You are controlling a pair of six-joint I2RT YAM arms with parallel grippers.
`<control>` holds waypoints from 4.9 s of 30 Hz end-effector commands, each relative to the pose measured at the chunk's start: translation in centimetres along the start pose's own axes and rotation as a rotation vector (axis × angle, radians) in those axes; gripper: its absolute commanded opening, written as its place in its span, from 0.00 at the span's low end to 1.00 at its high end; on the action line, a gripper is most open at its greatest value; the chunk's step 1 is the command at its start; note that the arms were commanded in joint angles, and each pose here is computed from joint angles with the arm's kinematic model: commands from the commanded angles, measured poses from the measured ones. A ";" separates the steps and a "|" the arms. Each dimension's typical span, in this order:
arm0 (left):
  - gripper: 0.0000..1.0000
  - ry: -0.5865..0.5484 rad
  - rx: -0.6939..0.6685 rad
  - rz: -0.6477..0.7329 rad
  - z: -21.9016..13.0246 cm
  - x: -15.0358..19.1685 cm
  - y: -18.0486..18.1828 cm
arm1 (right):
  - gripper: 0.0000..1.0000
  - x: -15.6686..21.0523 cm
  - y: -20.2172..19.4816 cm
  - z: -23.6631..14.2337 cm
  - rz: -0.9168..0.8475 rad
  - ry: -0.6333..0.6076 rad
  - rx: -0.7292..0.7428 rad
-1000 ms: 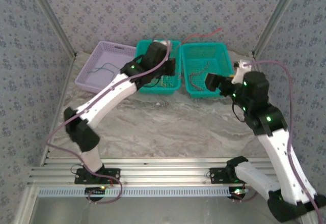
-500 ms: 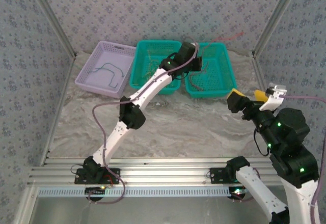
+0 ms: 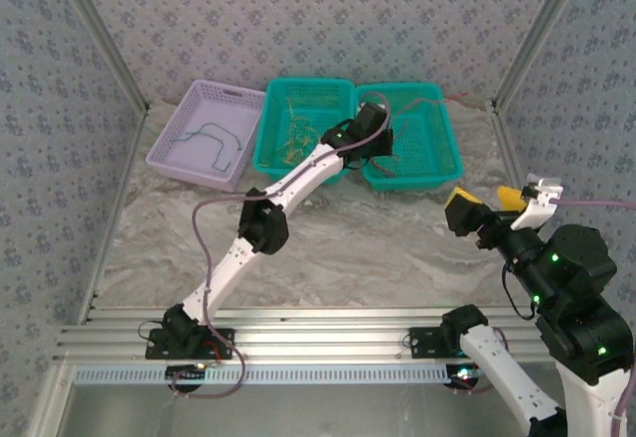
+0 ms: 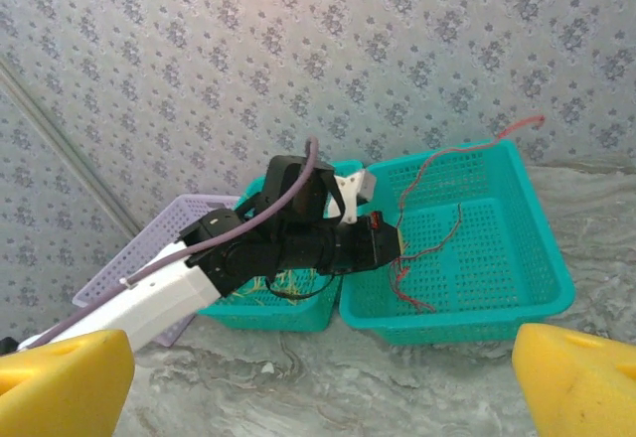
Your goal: Untangle the cables
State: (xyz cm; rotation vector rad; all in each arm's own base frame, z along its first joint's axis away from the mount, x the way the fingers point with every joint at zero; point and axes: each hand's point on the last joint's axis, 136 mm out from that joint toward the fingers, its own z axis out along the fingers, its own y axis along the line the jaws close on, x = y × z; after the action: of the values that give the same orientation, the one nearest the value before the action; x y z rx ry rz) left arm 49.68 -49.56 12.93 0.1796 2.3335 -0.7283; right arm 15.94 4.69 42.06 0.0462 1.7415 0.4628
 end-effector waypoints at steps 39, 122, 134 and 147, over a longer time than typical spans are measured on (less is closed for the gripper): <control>0.70 0.024 -0.018 -0.131 0.8 0.4 1.6 | 1.00 3.8 0.2 5.1 0.032 0.169 -0.014; 1.00 -0.214 -0.519 0.228 -38.9 -0.1 12.8 | 0.82 22.6 -17.3 43.2 0.267 0.811 0.590; 1.00 -0.224 -0.536 0.227 -39.1 0.4 14.1 | 0.58 24.4 -17.3 45.2 0.244 0.806 0.582; 1.00 -0.233 -0.536 0.216 -39.3 0.3 14.6 | 0.00 22.6 -14.3 45.4 0.105 0.775 0.547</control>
State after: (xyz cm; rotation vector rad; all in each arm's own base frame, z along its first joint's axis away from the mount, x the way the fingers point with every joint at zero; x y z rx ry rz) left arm 31.78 -16.63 29.29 0.1144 2.1915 0.0000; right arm 56.98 10.21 7.82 0.4499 2.6261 0.1050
